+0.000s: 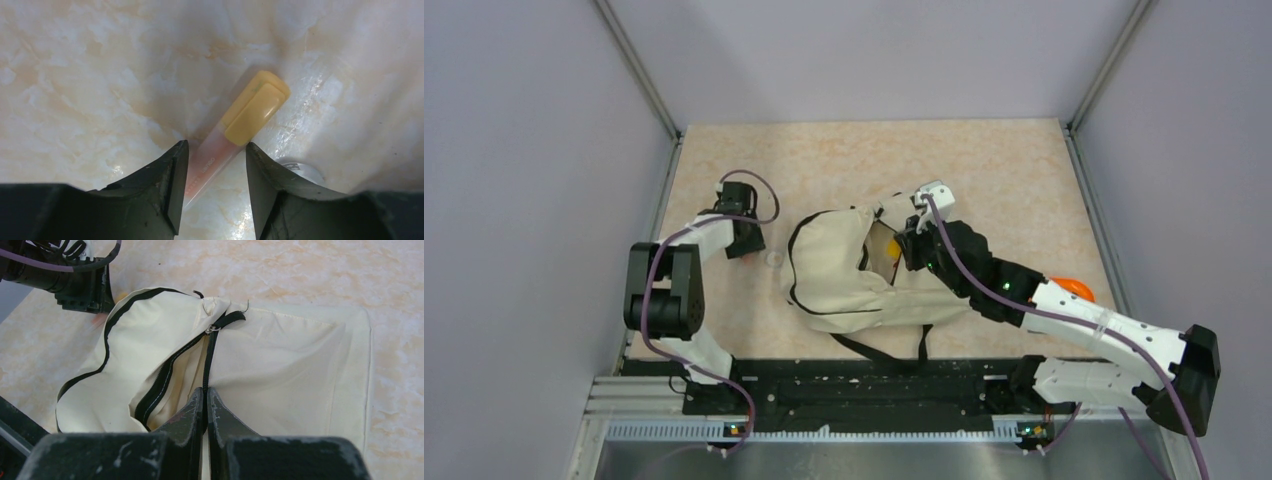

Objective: Pack the student bag
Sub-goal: Pick up the stationery from the center of the board.

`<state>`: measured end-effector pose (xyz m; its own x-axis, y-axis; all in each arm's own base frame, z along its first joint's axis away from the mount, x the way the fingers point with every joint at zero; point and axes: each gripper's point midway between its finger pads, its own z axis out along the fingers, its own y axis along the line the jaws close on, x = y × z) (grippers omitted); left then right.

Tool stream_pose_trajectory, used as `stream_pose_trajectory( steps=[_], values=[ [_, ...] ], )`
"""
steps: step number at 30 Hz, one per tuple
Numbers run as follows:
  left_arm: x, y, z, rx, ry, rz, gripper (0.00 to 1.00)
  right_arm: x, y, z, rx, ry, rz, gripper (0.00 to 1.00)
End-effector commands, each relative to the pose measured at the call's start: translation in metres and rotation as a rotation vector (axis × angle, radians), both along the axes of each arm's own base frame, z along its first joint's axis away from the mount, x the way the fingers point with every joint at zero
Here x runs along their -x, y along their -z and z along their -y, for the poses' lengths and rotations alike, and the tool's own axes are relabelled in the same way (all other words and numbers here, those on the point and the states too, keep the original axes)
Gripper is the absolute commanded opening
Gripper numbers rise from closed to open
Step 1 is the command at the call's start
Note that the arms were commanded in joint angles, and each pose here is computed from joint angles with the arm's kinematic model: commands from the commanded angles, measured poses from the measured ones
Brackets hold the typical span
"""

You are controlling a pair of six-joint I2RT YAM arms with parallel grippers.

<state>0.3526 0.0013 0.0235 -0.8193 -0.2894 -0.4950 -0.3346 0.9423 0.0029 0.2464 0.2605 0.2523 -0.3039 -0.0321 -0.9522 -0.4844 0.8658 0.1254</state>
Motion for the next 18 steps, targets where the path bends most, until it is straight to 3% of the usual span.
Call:
stream_pose_trajectory(
  steps=[1,11,18],
  values=[
    [-0.01,-0.006,0.002,0.024,-0.006,0.007,0.48,-0.006,-0.043,-0.003,-0.115,0.013,0.095,0.0],
    [-0.001,-0.004,-0.003,0.005,-0.03,-0.014,0.32,-0.005,-0.044,-0.004,-0.118,0.012,0.095,0.0],
    [0.003,-0.032,-0.006,0.002,-0.053,0.1,0.2,-0.005,-0.044,-0.003,-0.119,0.014,0.093,0.0]
  ],
)
